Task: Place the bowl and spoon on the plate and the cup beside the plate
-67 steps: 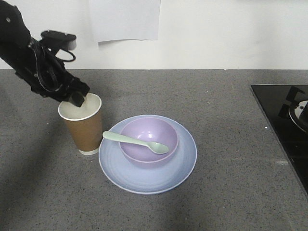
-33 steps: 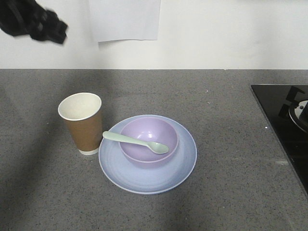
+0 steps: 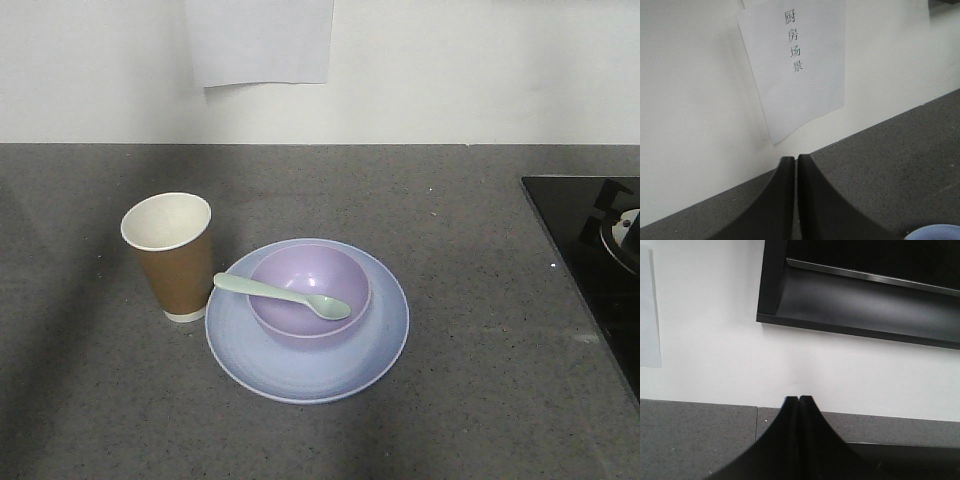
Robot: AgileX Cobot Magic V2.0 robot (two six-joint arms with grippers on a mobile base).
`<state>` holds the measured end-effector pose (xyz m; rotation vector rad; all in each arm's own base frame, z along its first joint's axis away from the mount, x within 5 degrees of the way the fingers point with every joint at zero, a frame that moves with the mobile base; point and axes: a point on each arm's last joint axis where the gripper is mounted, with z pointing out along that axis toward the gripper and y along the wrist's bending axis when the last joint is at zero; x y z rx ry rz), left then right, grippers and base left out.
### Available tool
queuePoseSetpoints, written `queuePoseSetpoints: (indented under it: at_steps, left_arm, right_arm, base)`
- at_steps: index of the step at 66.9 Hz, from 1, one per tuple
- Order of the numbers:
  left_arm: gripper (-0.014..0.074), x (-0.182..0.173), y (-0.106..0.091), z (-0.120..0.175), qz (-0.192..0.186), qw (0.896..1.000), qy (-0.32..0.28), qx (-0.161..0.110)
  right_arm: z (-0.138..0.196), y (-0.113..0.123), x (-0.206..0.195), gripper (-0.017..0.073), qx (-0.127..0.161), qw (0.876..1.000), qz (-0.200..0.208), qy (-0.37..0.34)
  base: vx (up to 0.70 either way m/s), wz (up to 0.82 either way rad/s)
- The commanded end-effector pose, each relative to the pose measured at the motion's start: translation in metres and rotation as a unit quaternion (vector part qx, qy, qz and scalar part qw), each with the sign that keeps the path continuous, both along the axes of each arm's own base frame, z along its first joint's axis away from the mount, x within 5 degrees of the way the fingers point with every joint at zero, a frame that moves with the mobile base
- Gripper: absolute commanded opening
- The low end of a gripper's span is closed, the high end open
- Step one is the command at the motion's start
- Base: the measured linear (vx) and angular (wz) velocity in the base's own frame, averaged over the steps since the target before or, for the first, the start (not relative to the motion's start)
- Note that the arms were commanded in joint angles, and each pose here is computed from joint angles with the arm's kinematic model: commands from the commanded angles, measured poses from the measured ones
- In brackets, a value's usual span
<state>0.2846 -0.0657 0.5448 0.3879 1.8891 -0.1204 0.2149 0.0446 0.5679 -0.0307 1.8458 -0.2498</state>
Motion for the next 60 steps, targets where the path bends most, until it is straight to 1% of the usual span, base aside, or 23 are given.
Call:
queuePoseSetpoints:
  at_steps: [1,33,40,43,45,50,51,56,59,60]
  left_arm:
    - [-0.0008,-0.014,0.001,0.022,-0.003,0.998,-0.064,-0.027]
    - [-0.0008,-0.013,0.001,0.021,-0.002,0.998,-0.062,-0.026]
    - [-0.0008,-0.011,0.004,0.020,0.012,0.998,-0.063,-0.006]
    - [-0.0008,-0.016,0.006,0.022,0.015,0.997,-0.073,-0.002]
    - [-0.0008,-0.022,0.007,0.023,0.016,0.997,-0.080,-0.005]
    - [-0.0008,-0.040,0.011,0.016,0.017,0.994,-0.105,-0.017]
    - [-0.0008,-0.044,0.012,0.014,0.019,0.992,-0.121,-0.021]
    - [-0.0008,-0.067,0.019,-0.012,0.029,0.986,-0.162,-0.031]
    - [-0.0008,-0.082,0.025,-0.032,0.037,0.980,-0.191,-0.041]
    - [-0.0008,-0.086,0.027,-0.036,0.042,0.976,-0.208,-0.047]
  right_arm:
    - [0.016,-0.007,-0.011,-0.0010,-0.008,0.999,-0.003,-0.052]
    - [0.016,-0.007,-0.011,-0.0010,-0.008,0.999,-0.003,-0.051]
    - [0.016,-0.007,-0.011,-0.0010,-0.008,0.999,-0.003,-0.051]
    - [0.016,-0.007,-0.011,-0.0010,-0.008,0.999,-0.003,-0.051]
    - [0.016,-0.007,-0.011,-0.0010,-0.008,0.999,-0.003,-0.051]
    - [0.016,-0.007,-0.011,-0.0010,-0.008,0.999,-0.003,-0.051]
    - [0.016,-0.007,-0.011,-0.0010,-0.008,0.999,-0.003,-0.051]
    - [0.016,-0.007,-0.011,-0.0010,-0.007,0.999,-0.002,-0.051]
    - [0.016,-0.007,-0.011,-0.0010,-0.007,0.999,-0.002,-0.051]
    - [0.016,-0.007,-0.011,-0.0010,-0.007,0.999,-0.002,-0.051]
  base:
    - [0.00,0.00]
    - [0.00,0.00]
    - [0.00,0.00]
    - [0.00,0.00]
    - [0.00,0.00]
    - [0.00,0.00]
    - [0.00,0.00]
    - [0.00,0.00]
    - [0.00,0.00]
    - [0.00,0.00]
